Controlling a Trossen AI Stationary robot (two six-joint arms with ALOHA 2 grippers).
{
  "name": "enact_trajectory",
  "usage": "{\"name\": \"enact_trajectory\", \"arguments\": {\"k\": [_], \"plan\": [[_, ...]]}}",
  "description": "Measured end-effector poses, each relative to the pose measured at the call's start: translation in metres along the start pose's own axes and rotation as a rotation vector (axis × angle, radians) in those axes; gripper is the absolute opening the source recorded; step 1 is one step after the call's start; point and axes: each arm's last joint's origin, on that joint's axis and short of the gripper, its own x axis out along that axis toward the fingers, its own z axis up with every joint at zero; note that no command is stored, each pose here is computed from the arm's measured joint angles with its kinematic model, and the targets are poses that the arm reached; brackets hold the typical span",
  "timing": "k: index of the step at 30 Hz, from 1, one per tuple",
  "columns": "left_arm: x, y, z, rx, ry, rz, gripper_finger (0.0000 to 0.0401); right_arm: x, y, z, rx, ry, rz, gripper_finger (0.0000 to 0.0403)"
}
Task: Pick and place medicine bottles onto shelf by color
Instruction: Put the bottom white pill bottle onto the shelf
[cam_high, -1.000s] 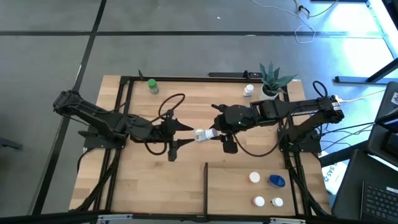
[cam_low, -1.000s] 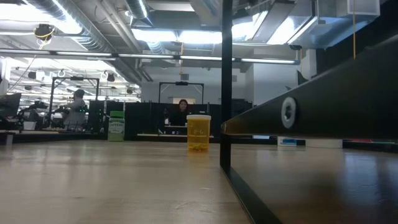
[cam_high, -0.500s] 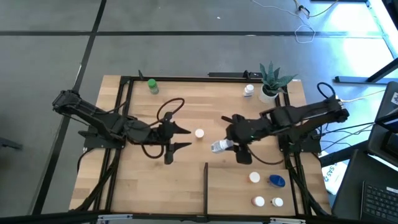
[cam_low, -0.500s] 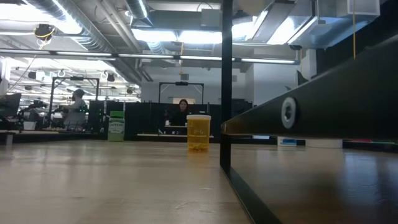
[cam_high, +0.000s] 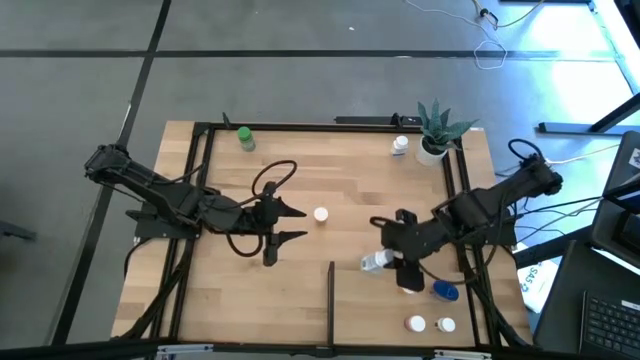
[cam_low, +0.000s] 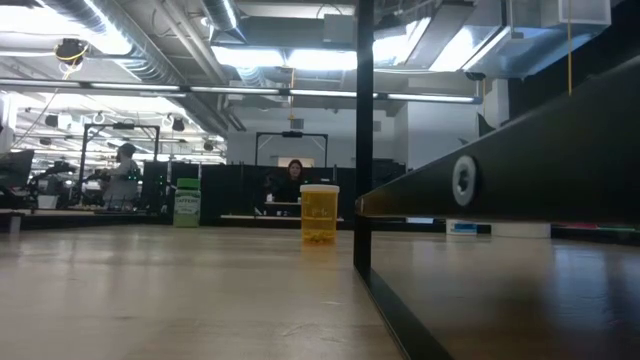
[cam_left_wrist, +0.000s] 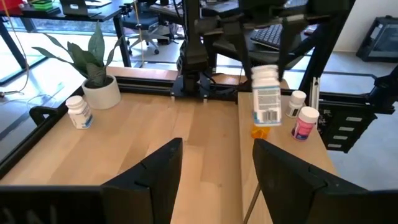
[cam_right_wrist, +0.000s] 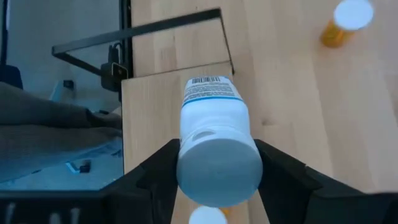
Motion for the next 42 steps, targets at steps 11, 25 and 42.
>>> {"name": "enact_trajectory", "arguments": {"k": [11,25,42], "plan": [[0.0,0.0,-0.002,0.009,0.018,0.003,0.019,0.026,0.016,-0.009,0.067,0.132,0.001,0.0184],[0.0,0.001,-0.007,0.036,0.064,0.009,0.019,0.093,0.021,-0.01,0.152,0.312,-0.117,0.0184],[0.0,0.001,-0.007,0.036,0.065,0.005,0.019,0.123,0.017,-0.016,0.187,0.417,-0.23,0.0184]]}}
